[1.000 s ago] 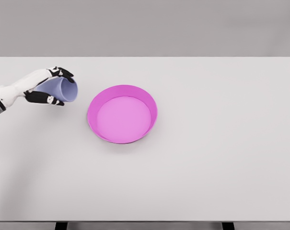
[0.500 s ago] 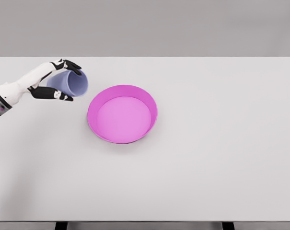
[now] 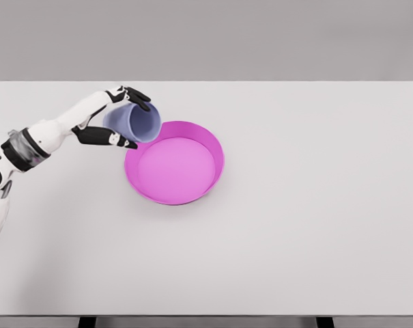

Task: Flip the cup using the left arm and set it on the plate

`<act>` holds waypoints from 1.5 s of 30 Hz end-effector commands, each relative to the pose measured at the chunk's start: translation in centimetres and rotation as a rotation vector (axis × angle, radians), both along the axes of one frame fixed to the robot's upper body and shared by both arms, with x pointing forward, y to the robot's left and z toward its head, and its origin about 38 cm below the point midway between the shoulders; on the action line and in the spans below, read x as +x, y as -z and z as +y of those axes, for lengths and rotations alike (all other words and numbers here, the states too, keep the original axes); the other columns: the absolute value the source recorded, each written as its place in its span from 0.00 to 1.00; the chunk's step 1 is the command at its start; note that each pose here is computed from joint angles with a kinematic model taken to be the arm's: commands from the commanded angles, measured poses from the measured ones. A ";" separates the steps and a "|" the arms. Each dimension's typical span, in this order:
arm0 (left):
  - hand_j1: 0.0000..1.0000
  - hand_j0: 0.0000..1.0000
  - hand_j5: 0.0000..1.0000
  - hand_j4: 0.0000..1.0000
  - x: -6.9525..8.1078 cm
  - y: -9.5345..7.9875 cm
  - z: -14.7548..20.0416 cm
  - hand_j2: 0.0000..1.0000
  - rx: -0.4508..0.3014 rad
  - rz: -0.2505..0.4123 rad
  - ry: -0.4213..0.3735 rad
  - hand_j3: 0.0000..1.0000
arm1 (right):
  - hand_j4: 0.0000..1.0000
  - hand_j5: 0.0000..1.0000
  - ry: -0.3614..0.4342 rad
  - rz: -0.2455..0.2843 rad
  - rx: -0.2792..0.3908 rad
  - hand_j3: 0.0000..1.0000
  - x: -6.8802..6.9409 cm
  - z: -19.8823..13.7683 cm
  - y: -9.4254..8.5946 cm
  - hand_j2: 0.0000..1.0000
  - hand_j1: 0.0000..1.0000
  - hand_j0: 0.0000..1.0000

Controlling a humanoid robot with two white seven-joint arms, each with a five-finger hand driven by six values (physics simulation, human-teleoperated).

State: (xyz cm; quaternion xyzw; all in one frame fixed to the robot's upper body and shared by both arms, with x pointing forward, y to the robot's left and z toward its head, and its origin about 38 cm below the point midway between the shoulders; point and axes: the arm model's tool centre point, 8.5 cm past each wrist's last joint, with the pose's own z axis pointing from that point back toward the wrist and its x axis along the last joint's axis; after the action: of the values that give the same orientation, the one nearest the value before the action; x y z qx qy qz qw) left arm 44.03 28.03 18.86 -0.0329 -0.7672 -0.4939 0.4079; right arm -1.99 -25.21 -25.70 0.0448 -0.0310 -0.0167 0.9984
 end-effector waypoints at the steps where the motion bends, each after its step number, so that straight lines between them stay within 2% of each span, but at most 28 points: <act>1: 0.58 0.58 0.58 0.58 -0.1 0.0 -0.8 0.58 -0.047 0.006 0.017 0.58 | 1.00 1.00 0.000 0.000 0.000 1.00 0.0 0.0 0.0 1.00 1.00 1.00; 3: 0.58 0.58 0.58 0.58 -0.4 0.4 -1.1 0.58 -0.101 0.031 0.033 0.58 | 1.00 1.00 0.000 0.000 0.000 1.00 0.0 0.0 0.0 1.00 1.00 1.00; 8: 0.59 0.59 0.59 0.59 -0.8 1.3 -2.6 0.59 -0.161 0.079 0.085 0.59 | 1.00 1.00 0.000 0.000 0.000 1.00 0.0 0.0 0.0 1.00 1.00 1.00; 11: 0.59 0.59 0.59 0.59 -0.9 1.1 -2.3 0.59 -0.222 0.091 0.087 0.59 | 1.00 1.00 0.000 -0.002 0.000 1.00 0.0 0.0 0.0 1.00 1.00 1.00; 14: 0.59 0.59 0.59 0.59 -1.4 2.4 -2.9 0.59 -0.262 0.125 0.088 0.59 | 1.00 1.00 0.000 0.000 0.000 1.00 0.0 0.0 0.0 1.00 1.00 1.00; 18: 0.60 0.60 0.60 0.60 -1.5 2.6 -3.1 0.60 -0.301 0.141 0.095 0.60 | 1.00 1.00 0.000 0.000 0.000 1.00 0.0 0.0 0.0 1.00 1.00 1.00; 22: 0.61 0.61 0.61 0.61 -2.0 3.8 -3.5 0.61 -0.342 0.177 0.095 0.61 | 1.00 1.00 0.001 0.000 0.001 1.00 0.0 0.0 0.0 1.00 1.00 1.00; 25: 0.65 0.65 0.65 0.65 -1.9 4.1 -3.4 0.65 -0.349 0.186 0.089 0.65 | 1.00 1.00 0.001 0.000 0.001 1.00 0.0 0.0 0.0 1.00 1.00 1.00; 28: 0.63 0.63 0.63 0.63 -1.9 4.5 -3.2 0.63 -0.347 0.197 0.079 0.63 | 1.00 1.00 0.000 0.000 0.000 1.00 0.0 0.0 0.0 1.00 1.00 1.00; 30: 0.63 0.63 0.63 0.63 -1.8 6.3 -2.8 0.63 -0.357 0.244 0.047 0.63 | 1.00 1.00 0.000 0.000 0.000 1.00 0.0 0.0 0.0 1.00 1.00 1.00; 33: 0.63 0.63 0.63 0.63 -1.7 6.8 -3.0 0.63 -0.369 0.258 0.041 0.63 | 1.00 1.00 0.000 0.000 0.000 1.00 0.0 0.0 0.0 1.00 1.00 1.00; 36: 0.63 0.63 0.63 0.63 -2.0 7.2 -3.5 0.63 -0.381 0.275 0.055 0.63 | 1.00 1.00 0.000 0.000 0.000 1.00 0.0 0.0 0.0 1.00 1.00 1.00; 39: 0.64 0.64 0.64 0.64 -2.2 7.2 -4.0 0.64 -0.427 0.282 0.066 0.64 | 1.00 1.00 0.000 0.000 0.000 1.00 0.0 0.0 0.0 1.00 1.00 1.00; 41: 0.64 0.64 0.64 0.64 -2.6 7.9 -5.6 0.64 -0.429 0.314 0.103 0.64 | 1.00 1.00 0.000 0.000 -0.001 1.00 0.0 0.0 0.0 1.00 1.00 1.00; 45: 0.64 0.64 0.64 0.64 -2.7 8.0 -6.0 0.64 -0.438 0.316 0.108 0.64 | 1.00 1.00 0.000 0.000 -0.001 1.00 0.0 0.0 0.0 1.00 1.00 1.00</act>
State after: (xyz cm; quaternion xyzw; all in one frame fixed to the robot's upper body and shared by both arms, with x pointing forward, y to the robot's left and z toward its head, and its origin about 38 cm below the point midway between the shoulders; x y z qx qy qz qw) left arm 41.41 22.35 10.90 -0.2310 -0.7796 -0.3309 0.4789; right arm -1.99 -25.21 -25.70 0.0447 -0.0310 -0.0168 0.9984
